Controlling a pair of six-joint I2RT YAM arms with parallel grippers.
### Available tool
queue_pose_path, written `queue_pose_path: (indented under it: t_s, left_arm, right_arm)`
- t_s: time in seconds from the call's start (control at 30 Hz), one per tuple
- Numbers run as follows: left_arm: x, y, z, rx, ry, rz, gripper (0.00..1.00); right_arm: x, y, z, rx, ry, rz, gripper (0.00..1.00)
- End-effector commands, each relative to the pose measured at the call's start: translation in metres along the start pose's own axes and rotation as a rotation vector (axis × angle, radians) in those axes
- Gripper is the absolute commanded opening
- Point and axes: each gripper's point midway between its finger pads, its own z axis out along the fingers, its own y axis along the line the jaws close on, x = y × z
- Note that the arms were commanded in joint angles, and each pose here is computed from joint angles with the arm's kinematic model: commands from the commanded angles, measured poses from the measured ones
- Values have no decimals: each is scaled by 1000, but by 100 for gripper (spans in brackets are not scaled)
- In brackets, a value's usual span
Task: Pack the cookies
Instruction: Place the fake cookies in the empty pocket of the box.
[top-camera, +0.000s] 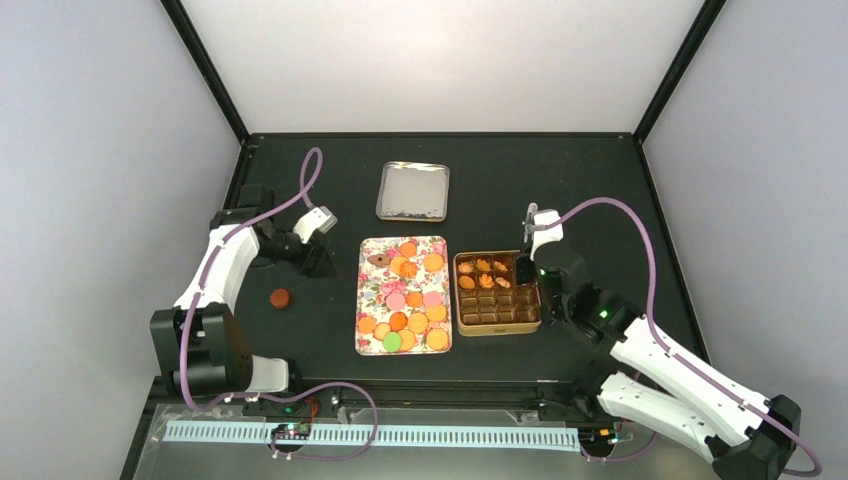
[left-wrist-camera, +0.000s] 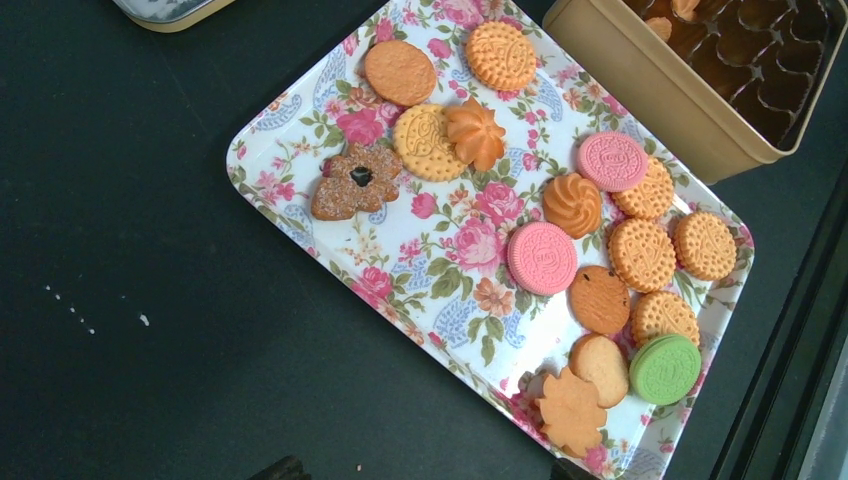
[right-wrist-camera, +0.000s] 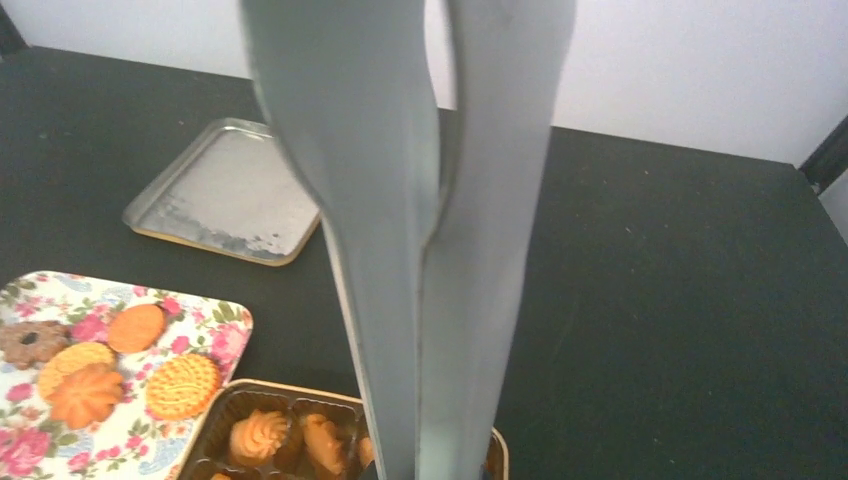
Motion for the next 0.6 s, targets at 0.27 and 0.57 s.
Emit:
queue_pose_path:
  t_s: [0.27, 0.57]
  left_arm:
    - [-14, -2, -3, 7, -38, 42, 64]
    - [-14, -2, -3, 10, -37, 43, 65]
  right_arm:
    - [0, -13, 25, 52, -29, 75, 1]
    - [5, -20, 38, 59, -37, 134, 1]
